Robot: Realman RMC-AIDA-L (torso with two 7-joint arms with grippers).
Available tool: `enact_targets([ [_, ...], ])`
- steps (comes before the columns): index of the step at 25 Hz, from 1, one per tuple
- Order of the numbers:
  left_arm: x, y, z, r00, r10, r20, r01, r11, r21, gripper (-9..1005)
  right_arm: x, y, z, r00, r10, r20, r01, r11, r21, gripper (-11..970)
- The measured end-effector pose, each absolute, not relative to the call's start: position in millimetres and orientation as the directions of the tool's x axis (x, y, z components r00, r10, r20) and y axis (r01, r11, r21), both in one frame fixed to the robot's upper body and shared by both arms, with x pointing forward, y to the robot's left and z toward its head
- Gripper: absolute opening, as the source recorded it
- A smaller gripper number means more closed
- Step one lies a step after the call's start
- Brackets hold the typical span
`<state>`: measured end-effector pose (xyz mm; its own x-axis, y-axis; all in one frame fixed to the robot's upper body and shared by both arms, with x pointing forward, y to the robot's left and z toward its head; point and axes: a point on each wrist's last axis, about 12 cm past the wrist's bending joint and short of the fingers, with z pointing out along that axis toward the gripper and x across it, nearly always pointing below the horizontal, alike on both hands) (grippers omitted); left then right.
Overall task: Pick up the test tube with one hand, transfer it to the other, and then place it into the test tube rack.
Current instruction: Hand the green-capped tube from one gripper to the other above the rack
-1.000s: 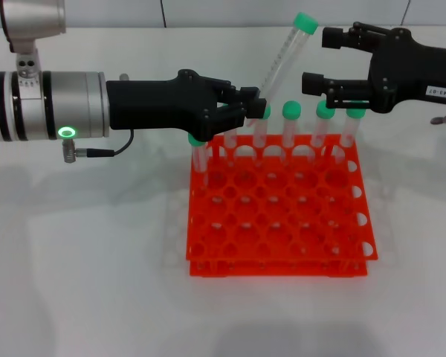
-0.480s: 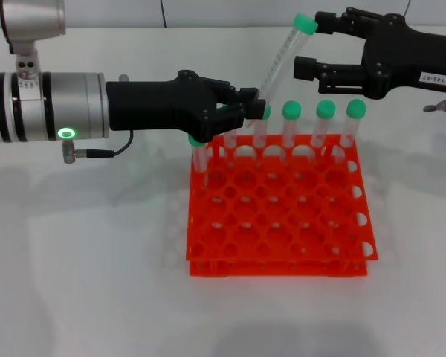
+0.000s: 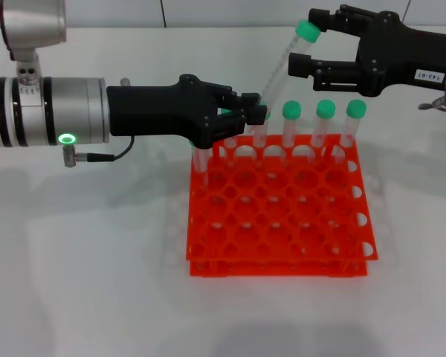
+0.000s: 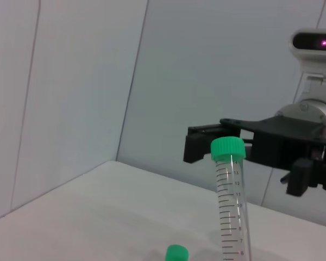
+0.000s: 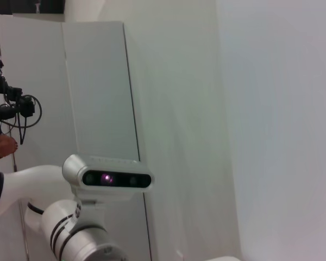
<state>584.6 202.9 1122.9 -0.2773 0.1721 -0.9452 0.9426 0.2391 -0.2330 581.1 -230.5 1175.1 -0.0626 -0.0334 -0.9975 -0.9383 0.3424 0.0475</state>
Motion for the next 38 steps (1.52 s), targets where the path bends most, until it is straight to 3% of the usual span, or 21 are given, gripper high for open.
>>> enact_targets([
  [28,579.7,200.2,1116.8,-0.237,0.166,-0.957,0.956,0.218,-0.199,182,579.5,-227.7,1174.6,-0.065,-0.028,-0.998,-0.943,0.329,0.052,783],
  [38,576.7,203.9,1113.3,-0.238,0.16,-0.958,0.953,0.227,-0.199,181,579.4,-228.0,1175.3,-0.06,-0.019,-0.998,-0.943,0.329,0.05,699],
])
